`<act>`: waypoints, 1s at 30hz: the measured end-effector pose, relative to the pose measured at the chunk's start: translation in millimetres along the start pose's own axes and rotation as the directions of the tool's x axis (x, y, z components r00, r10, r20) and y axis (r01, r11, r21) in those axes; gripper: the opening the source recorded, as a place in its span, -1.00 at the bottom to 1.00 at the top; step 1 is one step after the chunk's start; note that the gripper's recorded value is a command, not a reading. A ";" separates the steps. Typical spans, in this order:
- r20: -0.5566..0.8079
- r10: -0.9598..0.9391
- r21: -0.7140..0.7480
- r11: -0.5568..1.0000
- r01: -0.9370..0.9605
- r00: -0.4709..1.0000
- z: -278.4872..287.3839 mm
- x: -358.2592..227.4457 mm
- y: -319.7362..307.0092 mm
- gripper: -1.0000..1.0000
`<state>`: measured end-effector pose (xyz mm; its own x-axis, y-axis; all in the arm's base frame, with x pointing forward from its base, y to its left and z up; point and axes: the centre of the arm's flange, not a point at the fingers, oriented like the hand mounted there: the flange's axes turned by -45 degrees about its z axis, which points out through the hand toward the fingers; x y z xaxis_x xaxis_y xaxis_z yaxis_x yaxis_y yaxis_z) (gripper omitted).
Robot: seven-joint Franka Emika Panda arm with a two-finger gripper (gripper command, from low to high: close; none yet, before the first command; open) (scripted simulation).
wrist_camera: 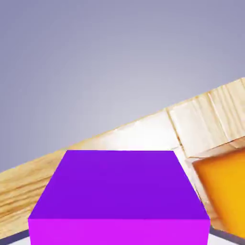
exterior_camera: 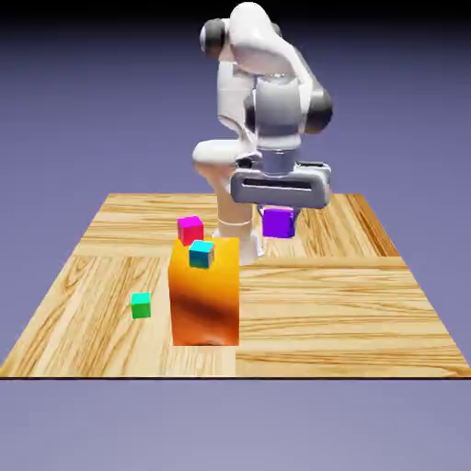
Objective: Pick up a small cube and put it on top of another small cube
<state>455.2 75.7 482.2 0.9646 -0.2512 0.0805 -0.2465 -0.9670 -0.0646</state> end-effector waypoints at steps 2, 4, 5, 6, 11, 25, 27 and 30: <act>-0.002 -0.080 0.000 0.997 0.080 0.997 -17.7 -4.6 7.8 -1.00; -0.004 -0.159 0.001 0.987 0.159 0.987 -35.1 -9.9 16.1 -1.00; -0.005 -0.198 0.001 0.980 0.198 0.980 -43.6 -12.8 20.5 -1.00; -0.006 -0.237 0.003 0.971 0.237 0.971 -52.1 -16.0 24.9 -1.00; -0.012 -0.425 0.014 0.905 0.426 0.905 -92.8 -34.0 49.0 -1.00; 0.205 -0.849 -0.029 0.492 0.870 0.487 -53.2 -73.6 144.2 -1.00; 0.244 -0.884 -0.009 0.410 0.912 0.400 -42.6 -79.6 156.5 -1.00; 0.295 -0.920 0.034 0.279 0.960 0.258 -26.3 -89.0 173.8 -1.00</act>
<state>324.0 -71.1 490.0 0.5031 0.8375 -0.2135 0.8598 -0.5099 0.0258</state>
